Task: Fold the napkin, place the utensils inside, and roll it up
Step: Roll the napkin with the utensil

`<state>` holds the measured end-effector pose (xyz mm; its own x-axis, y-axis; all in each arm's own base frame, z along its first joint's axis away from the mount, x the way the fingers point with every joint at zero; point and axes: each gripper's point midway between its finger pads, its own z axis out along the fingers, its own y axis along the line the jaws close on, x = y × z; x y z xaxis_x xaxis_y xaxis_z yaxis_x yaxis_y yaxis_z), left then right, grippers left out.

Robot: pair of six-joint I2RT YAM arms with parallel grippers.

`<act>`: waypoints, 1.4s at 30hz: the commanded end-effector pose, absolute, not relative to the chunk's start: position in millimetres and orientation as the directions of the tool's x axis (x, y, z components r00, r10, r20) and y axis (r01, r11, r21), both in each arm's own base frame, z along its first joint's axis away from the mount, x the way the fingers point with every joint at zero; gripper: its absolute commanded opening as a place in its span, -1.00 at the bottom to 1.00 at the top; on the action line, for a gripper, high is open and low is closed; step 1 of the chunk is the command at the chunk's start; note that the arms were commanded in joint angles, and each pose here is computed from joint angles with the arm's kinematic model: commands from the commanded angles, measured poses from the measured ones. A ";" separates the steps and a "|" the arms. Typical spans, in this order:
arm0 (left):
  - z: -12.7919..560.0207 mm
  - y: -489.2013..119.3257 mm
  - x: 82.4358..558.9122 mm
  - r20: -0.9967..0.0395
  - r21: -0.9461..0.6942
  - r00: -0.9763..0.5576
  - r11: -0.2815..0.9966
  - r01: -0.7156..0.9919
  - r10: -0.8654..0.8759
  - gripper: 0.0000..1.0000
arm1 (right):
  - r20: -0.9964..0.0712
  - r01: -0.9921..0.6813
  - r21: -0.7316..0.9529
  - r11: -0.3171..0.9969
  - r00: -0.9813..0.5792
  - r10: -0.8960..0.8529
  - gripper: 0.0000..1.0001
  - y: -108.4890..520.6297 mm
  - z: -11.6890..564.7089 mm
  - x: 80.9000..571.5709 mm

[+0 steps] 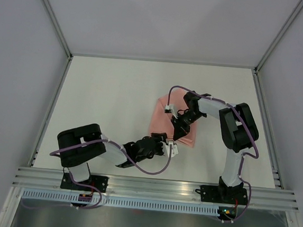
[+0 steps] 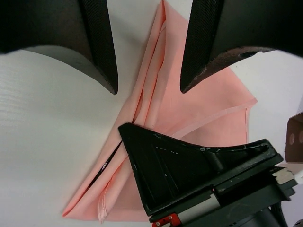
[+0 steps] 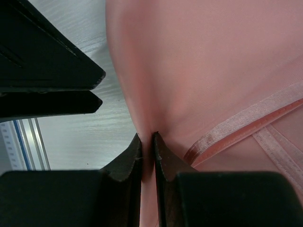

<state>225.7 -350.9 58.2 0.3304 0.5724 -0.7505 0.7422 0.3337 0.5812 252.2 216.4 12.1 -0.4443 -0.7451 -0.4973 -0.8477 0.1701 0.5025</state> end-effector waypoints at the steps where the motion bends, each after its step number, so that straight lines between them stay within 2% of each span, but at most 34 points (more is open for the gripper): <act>1: 75.2 -371.4 229.4 -0.710 0.662 0.457 0.287 0.692 0.536 0.23 | -0.358 -0.856 0.477 0.200 -0.397 -0.845 -0.81 181.0 -34.1 241.2; 4: 67.7 -378.0 228.9 -0.687 0.682 0.485 0.250 0.687 0.542 0.31 | -0.356 -0.856 0.475 0.204 -0.400 -0.845 -0.81 180.6 -35.6 242.4; 11: 44.8 -382.8 237.0 -0.610 0.727 0.512 0.171 0.665 0.604 0.35 | -0.349 -0.855 0.475 0.208 -0.400 -0.847 -0.81 179.8 -38.3 243.1; 21: 12.3 -372.5 228.6 -0.542 0.688 0.493 0.022 0.726 0.681 0.34 | -0.346 -0.855 0.475 0.208 -0.399 -0.849 -0.82 179.0 -40.0 242.4; 24: 0.1 -365.7 222.7 -0.522 0.657 0.476 -0.022 0.753 0.708 0.27 | -0.344 -0.855 0.474 0.211 -0.400 -0.850 -0.82 178.0 -40.5 242.7; 31: -17.5 -356.6 216.4 -0.514 0.583 0.424 -0.059 0.810 0.745 -0.08 | -0.344 -0.856 0.472 0.212 -0.400 -0.849 -0.82 177.7 -41.0 243.7; 36: -32.1 -352.8 211.3 -0.506 0.536 0.398 -0.082 0.840 0.766 -0.18 | -0.339 -0.854 0.475 0.211 -0.400 -0.852 -0.83 176.9 -42.2 242.5; 42: -39.3 -353.4 205.7 -0.515 0.483 0.370 -0.095 0.870 0.773 -0.42 | -0.338 -0.853 0.476 0.214 -0.402 -0.851 -0.83 175.2 -43.0 242.8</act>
<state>233.8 -385.8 21.6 0.4576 0.6778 -0.5755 0.7660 0.0281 0.6422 245.1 211.8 11.1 -0.4864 -0.7376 -0.4684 -0.8126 0.1849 0.5527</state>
